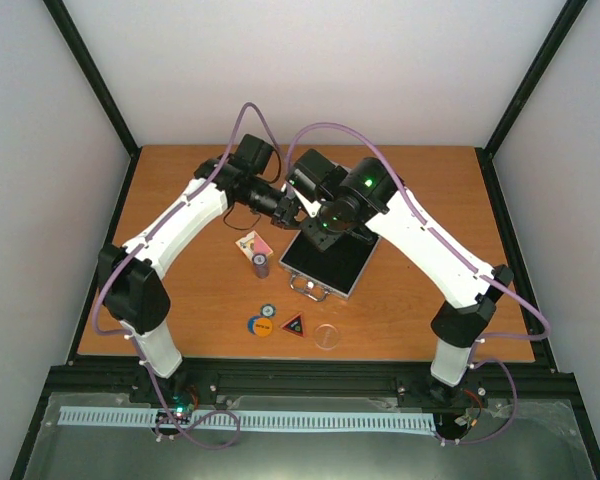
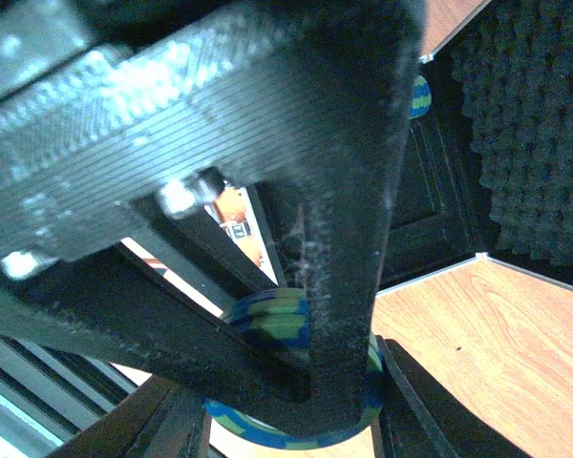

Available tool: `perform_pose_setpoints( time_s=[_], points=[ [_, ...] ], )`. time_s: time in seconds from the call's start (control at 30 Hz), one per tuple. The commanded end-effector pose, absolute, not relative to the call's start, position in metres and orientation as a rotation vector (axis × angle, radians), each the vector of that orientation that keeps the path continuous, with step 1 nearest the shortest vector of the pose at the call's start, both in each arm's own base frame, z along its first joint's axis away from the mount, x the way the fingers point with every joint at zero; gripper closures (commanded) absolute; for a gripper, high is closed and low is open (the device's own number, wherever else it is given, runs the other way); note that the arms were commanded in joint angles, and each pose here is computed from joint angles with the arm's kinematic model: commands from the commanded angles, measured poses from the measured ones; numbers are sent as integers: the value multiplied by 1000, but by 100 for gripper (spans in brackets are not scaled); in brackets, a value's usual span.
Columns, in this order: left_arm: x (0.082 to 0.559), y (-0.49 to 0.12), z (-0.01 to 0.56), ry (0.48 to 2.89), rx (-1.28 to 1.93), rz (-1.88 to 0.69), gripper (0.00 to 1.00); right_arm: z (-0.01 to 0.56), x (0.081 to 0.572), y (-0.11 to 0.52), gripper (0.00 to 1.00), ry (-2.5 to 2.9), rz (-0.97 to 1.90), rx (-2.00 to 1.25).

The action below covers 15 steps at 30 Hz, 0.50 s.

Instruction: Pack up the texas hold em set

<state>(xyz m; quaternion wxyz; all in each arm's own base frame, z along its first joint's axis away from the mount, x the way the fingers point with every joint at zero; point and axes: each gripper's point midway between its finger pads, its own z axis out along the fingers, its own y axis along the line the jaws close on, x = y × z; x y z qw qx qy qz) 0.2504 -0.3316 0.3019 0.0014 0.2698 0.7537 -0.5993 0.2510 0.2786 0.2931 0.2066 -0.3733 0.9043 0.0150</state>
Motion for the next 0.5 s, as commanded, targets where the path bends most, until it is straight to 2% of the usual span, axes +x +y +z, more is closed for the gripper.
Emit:
perform_pose_setpoints(
  time_s=[0.0, 0.07, 0.2, 0.27, 0.33, 0.47],
  points=[
    [199, -346, 336, 2285, 1059, -1921, 99, 306, 315, 298, 94, 2353, -31, -839],
    [201, -345, 337, 2290, 1052, -1891, 99, 306, 317, 296, 85, 2352, -48, -827],
    [203, -346, 336, 2301, 1039, -1882, 99, 307, 318, 294, 77, 2348, -57, -816],
    [204, -346, 335, 2308, 1033, -1878, 99, 309, 319, 293, 68, 2344, -64, -804],
    [205, -347, 336, 2308, 1031, -1884, 99, 310, 319, 292, 65, 2342, -67, -804],
    [207, -347, 336, 2312, 1021, -1875, 99, 312, 317, 291, 47, 2341, -60, -800]
  ],
)
